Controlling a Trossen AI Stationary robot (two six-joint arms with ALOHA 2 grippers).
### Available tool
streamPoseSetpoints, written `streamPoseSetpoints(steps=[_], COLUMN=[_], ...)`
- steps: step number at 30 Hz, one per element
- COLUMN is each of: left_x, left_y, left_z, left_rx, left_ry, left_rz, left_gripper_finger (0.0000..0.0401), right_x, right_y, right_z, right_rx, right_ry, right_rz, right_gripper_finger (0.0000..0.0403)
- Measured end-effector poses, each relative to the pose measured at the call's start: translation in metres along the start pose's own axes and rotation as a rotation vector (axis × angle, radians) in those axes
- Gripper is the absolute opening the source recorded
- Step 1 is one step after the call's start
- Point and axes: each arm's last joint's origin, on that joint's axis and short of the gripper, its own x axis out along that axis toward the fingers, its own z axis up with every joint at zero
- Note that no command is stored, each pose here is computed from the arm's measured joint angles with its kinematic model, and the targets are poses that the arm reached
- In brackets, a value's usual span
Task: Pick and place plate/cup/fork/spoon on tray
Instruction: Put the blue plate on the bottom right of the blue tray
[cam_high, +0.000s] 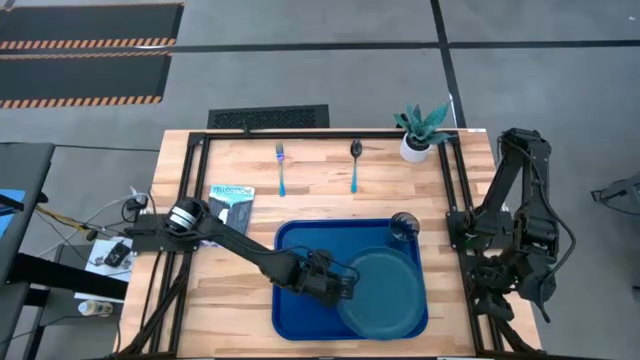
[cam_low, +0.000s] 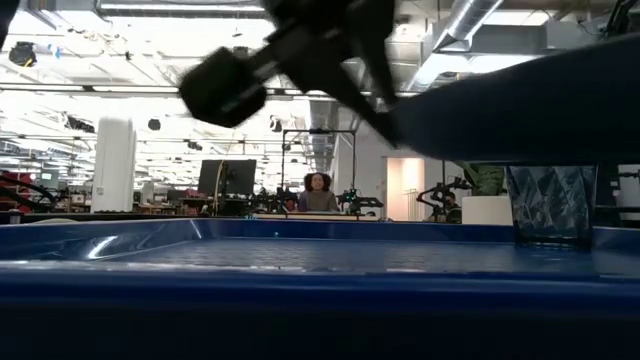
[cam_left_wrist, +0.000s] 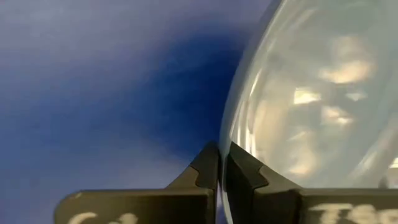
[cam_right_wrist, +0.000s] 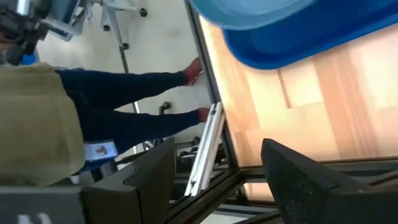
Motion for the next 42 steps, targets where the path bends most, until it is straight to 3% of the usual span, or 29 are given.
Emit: streamPoseSetpoints(steps=[13, 20, 29, 34, 42], left_x=[0.001, 0.005, 0.007, 0.014, 0.027], left_y=[-0.005, -0.008, 0.002, -0.003, 0.003], left_z=[0.020, 0.017, 0.016, 0.015, 0.011], left_rx=[-0.009, -0.042, -0.018, -0.050, -0.050], left_ry=[-0.036, -0.023, 0.034, 0.024, 0.063], left_rz=[0.007, -0.027, 0.067, 0.008, 0.042], left_gripper_finger=[0.0000, 0.0000, 0.0000, 0.0000, 0.0000], right_x=[0.000, 0.000, 0.000, 0.000, 0.000], right_y=[-0.002, -0.002, -0.002, -0.002, -0.002], right_z=[0.001, 0.003, 0.003, 0.003, 0.003], right_rx=[0.004, 0.004, -0.004, -0.004, -0.005], right_ry=[-0.031, -0.076, -0.084, -0.085, -0.091], right_rz=[-0.015, -0.012, -0.012, -0.014, -0.014], right_gripper_finger=[0.0260, 0.0260, 0.0260, 0.0260, 0.0260])
